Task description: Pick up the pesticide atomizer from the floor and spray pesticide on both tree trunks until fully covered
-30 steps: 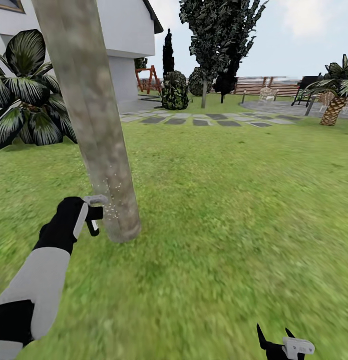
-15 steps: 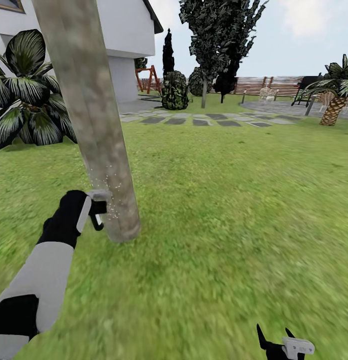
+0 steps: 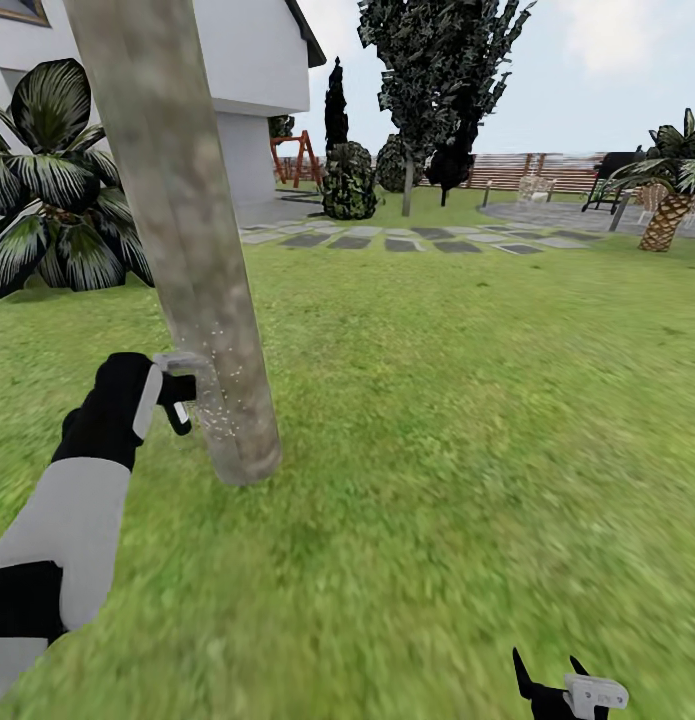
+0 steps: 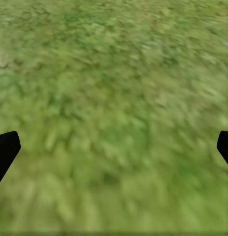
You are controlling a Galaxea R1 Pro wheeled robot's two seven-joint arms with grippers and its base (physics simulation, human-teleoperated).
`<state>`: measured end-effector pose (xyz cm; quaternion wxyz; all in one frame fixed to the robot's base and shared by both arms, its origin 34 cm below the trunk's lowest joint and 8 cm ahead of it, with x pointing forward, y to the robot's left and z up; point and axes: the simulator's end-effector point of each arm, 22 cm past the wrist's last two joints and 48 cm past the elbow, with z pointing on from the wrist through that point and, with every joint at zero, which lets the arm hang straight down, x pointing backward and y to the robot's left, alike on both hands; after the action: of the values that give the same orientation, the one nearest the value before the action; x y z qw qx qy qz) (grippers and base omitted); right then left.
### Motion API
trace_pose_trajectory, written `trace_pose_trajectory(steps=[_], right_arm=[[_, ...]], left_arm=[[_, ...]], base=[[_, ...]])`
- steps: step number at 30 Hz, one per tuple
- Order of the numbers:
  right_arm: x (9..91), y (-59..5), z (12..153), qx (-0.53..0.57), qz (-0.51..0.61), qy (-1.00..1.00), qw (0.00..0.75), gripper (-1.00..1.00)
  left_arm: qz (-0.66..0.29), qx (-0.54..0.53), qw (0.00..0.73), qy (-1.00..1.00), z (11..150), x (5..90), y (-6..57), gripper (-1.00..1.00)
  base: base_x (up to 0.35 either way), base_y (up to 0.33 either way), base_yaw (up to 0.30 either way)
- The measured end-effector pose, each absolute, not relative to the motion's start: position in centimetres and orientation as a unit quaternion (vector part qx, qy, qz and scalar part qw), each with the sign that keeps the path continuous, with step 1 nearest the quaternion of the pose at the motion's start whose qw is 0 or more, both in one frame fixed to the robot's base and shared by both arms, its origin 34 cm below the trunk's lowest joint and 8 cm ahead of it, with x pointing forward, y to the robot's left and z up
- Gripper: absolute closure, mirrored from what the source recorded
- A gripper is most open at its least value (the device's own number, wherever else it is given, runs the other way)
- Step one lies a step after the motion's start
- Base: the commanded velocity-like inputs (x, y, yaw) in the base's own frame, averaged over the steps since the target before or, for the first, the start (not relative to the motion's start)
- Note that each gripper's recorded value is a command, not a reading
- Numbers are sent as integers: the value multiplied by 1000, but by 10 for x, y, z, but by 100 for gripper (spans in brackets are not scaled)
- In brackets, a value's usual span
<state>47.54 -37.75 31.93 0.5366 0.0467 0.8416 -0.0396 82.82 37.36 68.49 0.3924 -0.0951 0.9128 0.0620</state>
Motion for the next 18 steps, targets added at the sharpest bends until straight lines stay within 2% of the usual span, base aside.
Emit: trace_pose_trajectory(steps=[4, 14, 18], right_arm=[[475, -378, 319, 47, -40, 842, 537, -100], [475, -378, 319, 47, -40, 842, 537, -100], [475, -377, 319, 46, -39, 842, 536, -100]], left_arm=[[77, -107, 398, 908, 697, 827, 402, 100], [84, -99, 348, 928, 627, 796, 401, 100], [87, -101, 330, 935, 600, 780, 404, 100]], base=[[0, 0, 0], [0, 0, 0], [0, -174, 0]])
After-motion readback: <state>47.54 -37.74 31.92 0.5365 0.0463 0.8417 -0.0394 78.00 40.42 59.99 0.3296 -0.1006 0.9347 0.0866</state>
